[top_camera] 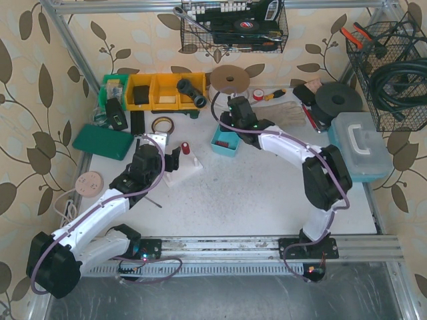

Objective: Install the large spring

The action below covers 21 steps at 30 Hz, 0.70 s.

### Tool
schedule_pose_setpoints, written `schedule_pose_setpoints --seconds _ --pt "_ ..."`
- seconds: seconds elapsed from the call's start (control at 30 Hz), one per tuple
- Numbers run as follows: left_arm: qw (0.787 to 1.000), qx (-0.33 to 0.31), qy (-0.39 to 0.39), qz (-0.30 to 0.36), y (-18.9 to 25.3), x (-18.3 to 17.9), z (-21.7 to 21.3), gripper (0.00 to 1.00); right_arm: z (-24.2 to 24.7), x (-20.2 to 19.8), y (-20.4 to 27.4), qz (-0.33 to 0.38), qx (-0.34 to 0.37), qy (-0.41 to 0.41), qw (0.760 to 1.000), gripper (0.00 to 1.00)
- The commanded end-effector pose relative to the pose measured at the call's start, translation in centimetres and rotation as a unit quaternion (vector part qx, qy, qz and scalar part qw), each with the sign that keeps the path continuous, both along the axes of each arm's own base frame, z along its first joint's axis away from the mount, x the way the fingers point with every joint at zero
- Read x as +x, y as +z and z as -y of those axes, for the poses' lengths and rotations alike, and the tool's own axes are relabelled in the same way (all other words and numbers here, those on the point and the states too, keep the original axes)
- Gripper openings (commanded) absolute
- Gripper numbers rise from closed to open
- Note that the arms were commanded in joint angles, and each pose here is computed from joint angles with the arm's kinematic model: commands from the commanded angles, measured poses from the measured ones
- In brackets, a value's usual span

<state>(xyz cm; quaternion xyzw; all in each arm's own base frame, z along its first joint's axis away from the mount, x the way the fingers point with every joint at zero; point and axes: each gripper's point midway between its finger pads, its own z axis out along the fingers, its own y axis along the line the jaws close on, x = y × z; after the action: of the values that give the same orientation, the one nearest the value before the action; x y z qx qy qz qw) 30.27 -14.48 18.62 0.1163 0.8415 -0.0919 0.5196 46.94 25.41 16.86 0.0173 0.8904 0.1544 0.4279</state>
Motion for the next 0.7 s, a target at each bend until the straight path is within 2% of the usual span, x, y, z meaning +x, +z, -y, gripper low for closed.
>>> schedule_pose_setpoints --seconds 0.0,0.1,0.2,0.23,0.4,0.53,0.67 --pt "1.0 0.008 0.002 0.009 0.3 0.0 0.0 0.84 -0.8 -1.3 4.8 0.077 0.008 0.058 0.995 0.06" --pt "1.0 0.002 0.0 0.005 0.2 0.0 0.2 0.87 -0.8 -2.8 6.4 0.117 -0.012 0.093 0.989 0.06" --pt "1.0 -0.021 -0.014 -0.001 0.4 -0.2 0.9 0.96 -1.1 -5.0 7.2 0.165 -0.051 0.132 0.976 0.05" --pt "0.999 -0.029 -0.015 -0.003 0.3 -0.2 1.1 0.96 -1.3 -5.8 7.7 0.184 -0.063 0.144 0.97 0.05" --pt "0.997 -0.065 -0.032 -0.021 1.5 -0.3 2.4 0.97 -2.1 -10.6 9.9 0.266 -0.092 0.209 0.936 0.05" --pt "0.989 -0.116 -0.081 -0.034 4.0 -1.3 4.4 0.93 -2.4 -14.5 10.0 0.315 -0.139 0.258 0.903 0.03" --pt "0.975 -0.159 -0.149 -0.047 6.5 -2.8 6.7 0.89 -2.2 -17.4 9.7 0.336 -0.142 0.295 0.883 0.02"
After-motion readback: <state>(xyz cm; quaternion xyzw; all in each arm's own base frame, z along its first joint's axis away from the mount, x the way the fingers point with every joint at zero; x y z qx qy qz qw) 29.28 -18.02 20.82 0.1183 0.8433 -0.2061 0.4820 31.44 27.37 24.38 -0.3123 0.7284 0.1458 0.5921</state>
